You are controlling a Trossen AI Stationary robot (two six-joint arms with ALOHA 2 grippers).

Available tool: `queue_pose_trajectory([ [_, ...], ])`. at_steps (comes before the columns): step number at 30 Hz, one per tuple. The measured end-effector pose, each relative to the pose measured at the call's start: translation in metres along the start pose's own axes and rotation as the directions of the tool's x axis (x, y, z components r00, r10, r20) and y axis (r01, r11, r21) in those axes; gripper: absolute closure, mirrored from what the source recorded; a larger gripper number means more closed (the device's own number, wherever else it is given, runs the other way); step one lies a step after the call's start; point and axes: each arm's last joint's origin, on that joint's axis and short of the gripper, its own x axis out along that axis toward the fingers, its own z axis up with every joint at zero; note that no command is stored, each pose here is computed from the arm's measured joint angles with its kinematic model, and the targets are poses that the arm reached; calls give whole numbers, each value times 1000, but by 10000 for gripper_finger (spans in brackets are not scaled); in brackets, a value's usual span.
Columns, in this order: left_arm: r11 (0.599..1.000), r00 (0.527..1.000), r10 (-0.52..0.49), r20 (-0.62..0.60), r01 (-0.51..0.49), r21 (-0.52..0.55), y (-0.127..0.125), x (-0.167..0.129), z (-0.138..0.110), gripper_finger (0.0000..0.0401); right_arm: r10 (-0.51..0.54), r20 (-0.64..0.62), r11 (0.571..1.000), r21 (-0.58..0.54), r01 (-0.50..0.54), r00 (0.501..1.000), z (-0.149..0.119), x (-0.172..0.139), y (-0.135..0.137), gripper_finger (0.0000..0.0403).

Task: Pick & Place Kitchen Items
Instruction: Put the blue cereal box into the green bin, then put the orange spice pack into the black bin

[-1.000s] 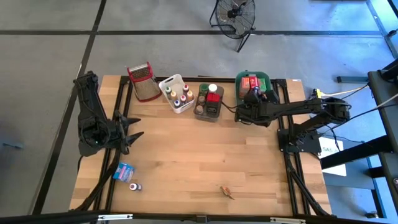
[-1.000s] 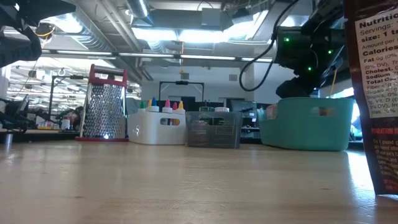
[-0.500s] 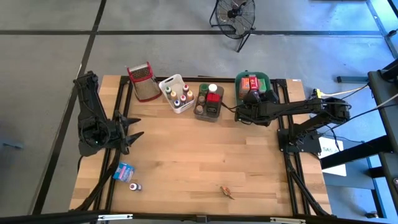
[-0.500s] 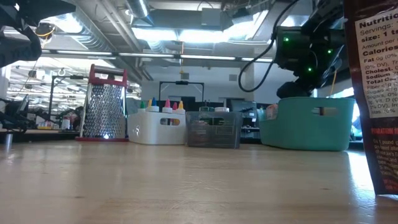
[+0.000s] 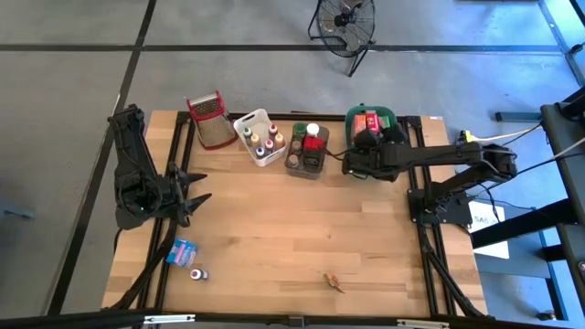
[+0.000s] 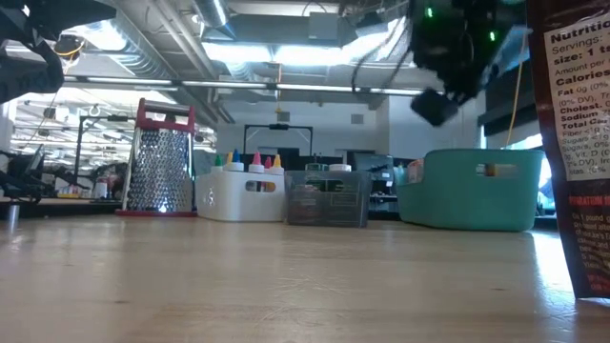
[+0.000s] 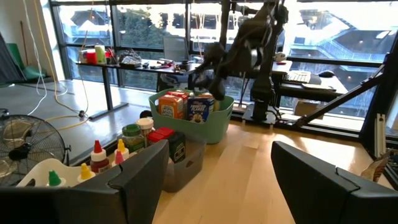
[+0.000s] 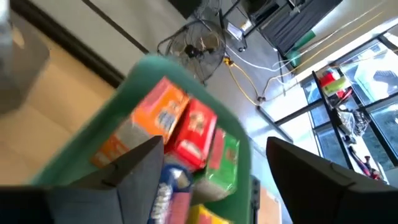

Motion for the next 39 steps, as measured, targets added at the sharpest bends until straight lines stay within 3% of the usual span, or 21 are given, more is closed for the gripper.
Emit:
queue_pose_trajectory([
  [6, 1000, 1000, -2, -1, 2, 1, 0, 0, 0, 123, 89, 12, 996, -9, -89, 996, 34, -32, -23, 105],
  [8, 1000, 1000, -3, -2, 3, 2, 0, 0, 0, 123, 187, -17, 981, -56, -188, 982, 44, -45, -31, 105],
  [10, 1000, 1000, -3, -2, 3, 6, 0, 0, 0, 123, 339, -48, 934, -100, -342, 940, 54, -61, -33, 105],
  [12, 1000, 1000, -5, -4, 5, 17, 0, 0, -1, 123, 514, -99, 841, -138, -523, 852, 60, -78, -34, 105],
  [13, 1000, 1000, -5, -4, 5, 21, 1, 0, -1, 123, 603, -124, 773, -155, -615, 788, 63, -87, -34, 105],
  [16, 1000, 1000, -5, -4, 6, 24, 1, 0, -1, 123, 814, -216, 508, -184, -842, 539, 63, -112, -31, 105],
  [19, 1000, 1000, -10, -7, 10, 20, 1, 0, -1, 123, 912, -288, 261, -138, -955, 291, 58, -135, -25, 105],
  [20, 1000, 1000, -14, -10, 14, 17, 0, 0, -1, 123, 923, -308, 202, -117, -972, 229, 55, -143, -24, 105],
  [22, 1000, 1000, -23, -17, 24, 15, 0, 0, -2, 123, 934, -325, 130, -81, -988, 150, 49, -156, -20, 105],
  [24, 1000, 1000, -25, -18, 25, 12, 0, 0, -2, 123, 933, -340, 100, -64, -993, 116, 41, -168, -15, 105],
  [29, 1000, 1000, -25, -17, 25, -2, 0, 0, -2, 123, 937, -335, 76, -67, -995, 94, 22, -197, -5, 105],
  [35, 1000, 999, -27, -19, 27, -14, 0, 0, -2, 123, 938, -347, 12, -29, -1000, 21, 2, -231, 25, 105],
  [39, 999, 999, -27, -19, 27, -40, 0, 0, -2, 123, 924, -383, 22, 3, -1000, 19, -13, -246, 47, 105],
])
